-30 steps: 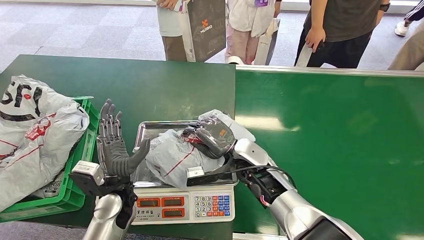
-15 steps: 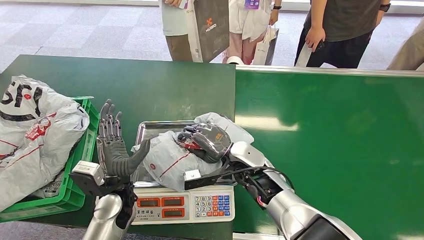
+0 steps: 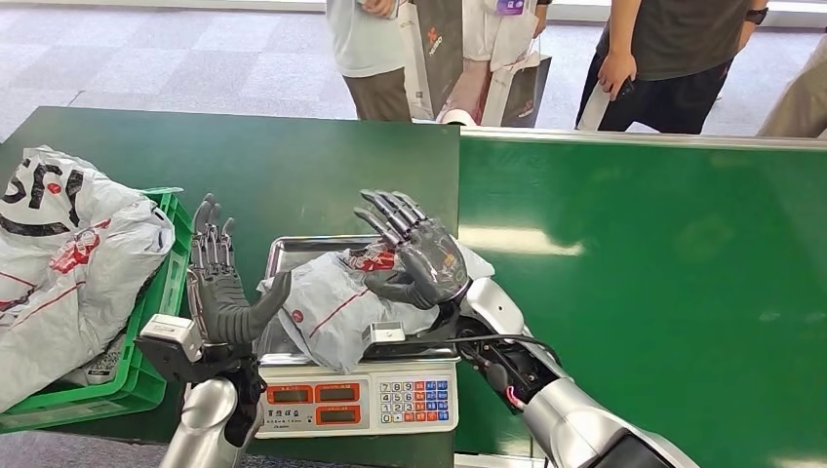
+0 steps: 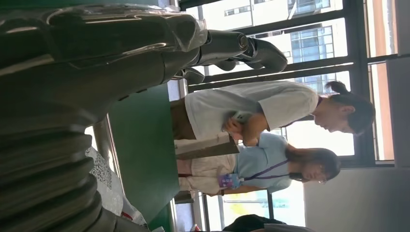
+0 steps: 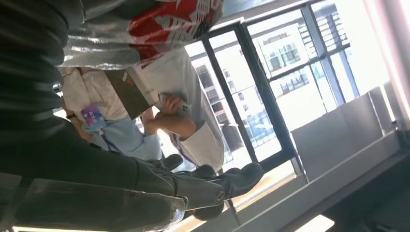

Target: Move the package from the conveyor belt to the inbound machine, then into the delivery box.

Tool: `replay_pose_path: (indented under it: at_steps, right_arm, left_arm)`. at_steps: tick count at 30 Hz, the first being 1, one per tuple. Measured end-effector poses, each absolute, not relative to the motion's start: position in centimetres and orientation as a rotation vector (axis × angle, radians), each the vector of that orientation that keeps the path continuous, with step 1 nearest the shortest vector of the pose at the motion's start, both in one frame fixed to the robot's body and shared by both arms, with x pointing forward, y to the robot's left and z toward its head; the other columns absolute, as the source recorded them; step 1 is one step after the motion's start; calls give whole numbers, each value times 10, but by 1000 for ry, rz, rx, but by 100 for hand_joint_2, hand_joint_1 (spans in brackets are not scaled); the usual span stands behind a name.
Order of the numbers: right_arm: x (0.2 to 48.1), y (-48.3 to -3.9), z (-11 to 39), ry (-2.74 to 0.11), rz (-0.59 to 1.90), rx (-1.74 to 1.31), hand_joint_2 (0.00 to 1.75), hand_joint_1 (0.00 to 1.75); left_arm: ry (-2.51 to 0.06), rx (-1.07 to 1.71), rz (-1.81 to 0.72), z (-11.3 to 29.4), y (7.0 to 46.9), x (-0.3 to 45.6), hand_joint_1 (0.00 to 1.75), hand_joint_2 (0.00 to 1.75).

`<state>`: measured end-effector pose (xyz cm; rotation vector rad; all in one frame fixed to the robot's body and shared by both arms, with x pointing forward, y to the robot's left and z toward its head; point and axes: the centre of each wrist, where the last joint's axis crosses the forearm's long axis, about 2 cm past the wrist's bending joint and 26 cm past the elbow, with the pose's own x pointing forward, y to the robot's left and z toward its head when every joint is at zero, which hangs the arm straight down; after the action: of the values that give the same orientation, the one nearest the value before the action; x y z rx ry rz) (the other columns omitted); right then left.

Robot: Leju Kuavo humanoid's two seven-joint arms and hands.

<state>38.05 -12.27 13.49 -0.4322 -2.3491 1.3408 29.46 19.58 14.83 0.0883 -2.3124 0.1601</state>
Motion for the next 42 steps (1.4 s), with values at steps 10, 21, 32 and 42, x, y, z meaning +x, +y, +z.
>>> replay_pose_path:
  at_steps: [10, 21, 32, 42]
  right_arm:
    - [373, -137, 150, -2470, 1013, -406, 175, 0]
    - [368, -145, 161, -2529, 917, -397, 175, 0]
    - [353, -173, 184, -2532, 475, -210, 175, 0]
    - [338, -212, 168, -2433, 397, -199, 175, 0]
  left_arm:
    - [-2324, 72, 169, 151, 198, 294, 0, 175]
    - [-2325, 75, 170, 151, 199, 294, 0, 175]
    - [-2318, 117, 186, 148, 204, 286, 0, 175]
    - [-2311, 163, 202, 145, 210, 276, 0, 175]
